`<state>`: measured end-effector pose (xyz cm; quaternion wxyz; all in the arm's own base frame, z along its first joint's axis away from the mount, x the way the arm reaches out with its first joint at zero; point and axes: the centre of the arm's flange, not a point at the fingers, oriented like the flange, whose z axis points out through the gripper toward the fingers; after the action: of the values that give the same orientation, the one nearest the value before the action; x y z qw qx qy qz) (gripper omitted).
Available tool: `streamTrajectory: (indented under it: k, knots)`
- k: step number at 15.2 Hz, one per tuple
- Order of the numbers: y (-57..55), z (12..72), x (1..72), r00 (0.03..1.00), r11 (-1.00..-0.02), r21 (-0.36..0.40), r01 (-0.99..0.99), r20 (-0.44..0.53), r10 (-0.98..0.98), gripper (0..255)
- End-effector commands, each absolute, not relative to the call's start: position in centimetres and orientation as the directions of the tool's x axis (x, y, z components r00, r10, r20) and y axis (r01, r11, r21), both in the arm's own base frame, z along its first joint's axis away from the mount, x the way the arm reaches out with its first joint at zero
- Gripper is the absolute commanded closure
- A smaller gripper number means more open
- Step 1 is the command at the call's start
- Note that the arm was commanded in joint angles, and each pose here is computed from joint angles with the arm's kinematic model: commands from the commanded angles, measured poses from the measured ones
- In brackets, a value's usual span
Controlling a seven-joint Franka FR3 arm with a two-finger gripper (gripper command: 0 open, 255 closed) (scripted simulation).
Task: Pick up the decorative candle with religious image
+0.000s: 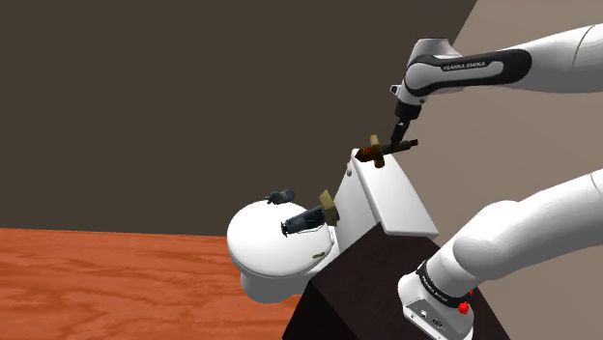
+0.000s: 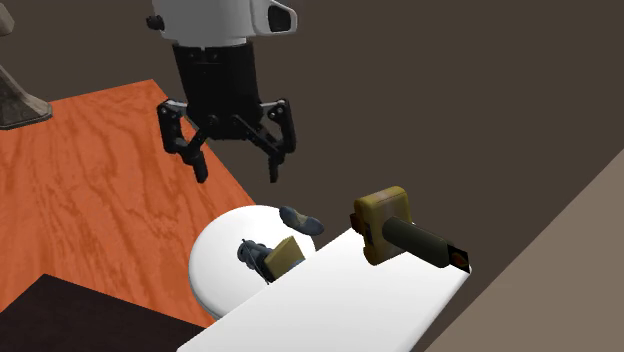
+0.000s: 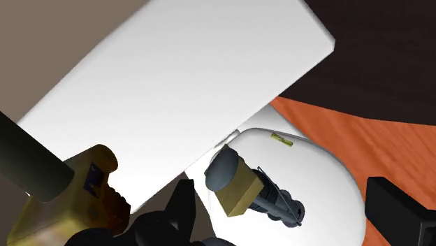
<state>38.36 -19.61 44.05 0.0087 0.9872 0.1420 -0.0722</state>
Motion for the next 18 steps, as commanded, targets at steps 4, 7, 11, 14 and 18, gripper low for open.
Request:
streamTrajectory:
  k: [4,7,11,14,18]
  knots:
    - [-24.6,41.0,40.6,0.922,-0.938,0.011,0.346,-0.187,0.338,0]
    - [-27.6,39.1,42.0,0.905,-0.924,0.018,0.382,-0.212,0.37,0]
    - [-31.6,36.7,44.0,0.878,-0.902,0.026,0.43,-0.245,0.411,0]
    - [-34.5,34.8,45.6,0.856,-0.885,0.031,0.465,-0.27,0.441,0]
    - [-38.4,32.4,47.8,0.824,-0.859,0.036,0.511,-0.304,0.478,0]
